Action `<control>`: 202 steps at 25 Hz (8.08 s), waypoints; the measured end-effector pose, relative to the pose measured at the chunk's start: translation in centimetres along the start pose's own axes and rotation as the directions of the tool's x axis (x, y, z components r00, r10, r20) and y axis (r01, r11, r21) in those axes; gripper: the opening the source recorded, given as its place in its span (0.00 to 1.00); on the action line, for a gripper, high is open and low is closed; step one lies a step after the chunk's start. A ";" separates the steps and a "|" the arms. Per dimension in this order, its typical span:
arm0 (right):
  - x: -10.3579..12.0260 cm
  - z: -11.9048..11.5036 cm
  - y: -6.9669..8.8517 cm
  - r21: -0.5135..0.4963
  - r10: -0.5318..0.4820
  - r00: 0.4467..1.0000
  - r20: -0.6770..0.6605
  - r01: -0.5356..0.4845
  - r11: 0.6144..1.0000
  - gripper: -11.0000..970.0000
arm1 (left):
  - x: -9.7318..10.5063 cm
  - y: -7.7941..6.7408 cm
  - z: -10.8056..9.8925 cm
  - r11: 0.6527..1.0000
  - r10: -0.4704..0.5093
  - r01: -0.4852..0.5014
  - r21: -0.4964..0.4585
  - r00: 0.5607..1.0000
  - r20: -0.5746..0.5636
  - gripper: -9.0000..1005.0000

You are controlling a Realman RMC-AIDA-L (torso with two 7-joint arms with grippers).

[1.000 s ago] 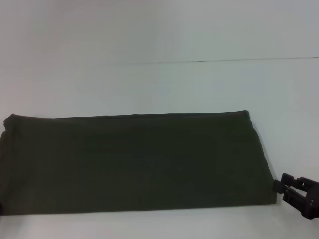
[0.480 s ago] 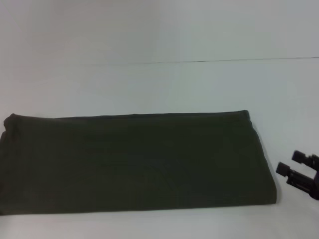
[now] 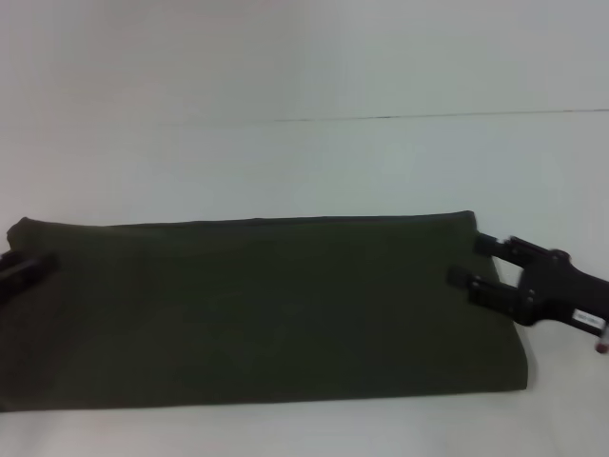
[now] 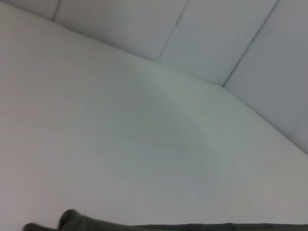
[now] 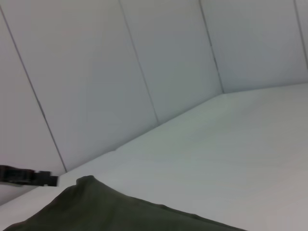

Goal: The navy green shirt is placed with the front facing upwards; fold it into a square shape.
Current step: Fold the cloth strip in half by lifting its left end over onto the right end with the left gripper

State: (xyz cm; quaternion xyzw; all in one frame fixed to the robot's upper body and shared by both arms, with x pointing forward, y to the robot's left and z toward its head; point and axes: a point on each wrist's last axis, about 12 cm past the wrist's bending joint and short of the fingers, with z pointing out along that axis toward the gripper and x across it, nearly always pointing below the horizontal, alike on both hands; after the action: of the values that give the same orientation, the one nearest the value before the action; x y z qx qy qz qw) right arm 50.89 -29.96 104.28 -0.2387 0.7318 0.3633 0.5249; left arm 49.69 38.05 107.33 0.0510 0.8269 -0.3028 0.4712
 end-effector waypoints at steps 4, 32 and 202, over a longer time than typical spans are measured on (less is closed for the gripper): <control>-0.3 1.5 -0.1 -0.011 -0.006 1.000 -0.023 0.006 1.000 0.80 | -0.5 -0.1 2.8 1.000 0.008 -0.008 -0.005 1.000 -0.021 0.72; -0.3 3.5 0.5 -0.043 0.042 0.999 -0.016 -0.043 0.998 0.79 | -1.4 1.1 7.6 0.973 0.018 -0.036 -0.227 0.996 -0.082 0.71; -0.4 5.8 0.6 -0.059 0.033 0.996 -0.081 -0.038 0.998 0.79 | -3.0 1.5 2.7 0.958 -0.252 0.167 -0.234 0.879 -0.405 0.85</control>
State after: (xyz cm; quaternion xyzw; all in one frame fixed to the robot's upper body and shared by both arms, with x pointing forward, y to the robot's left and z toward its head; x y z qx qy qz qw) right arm 54.02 -25.03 103.81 -0.2560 0.7449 0.3849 0.4811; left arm 53.95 38.37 108.08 -0.0191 0.9363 -0.2524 0.2437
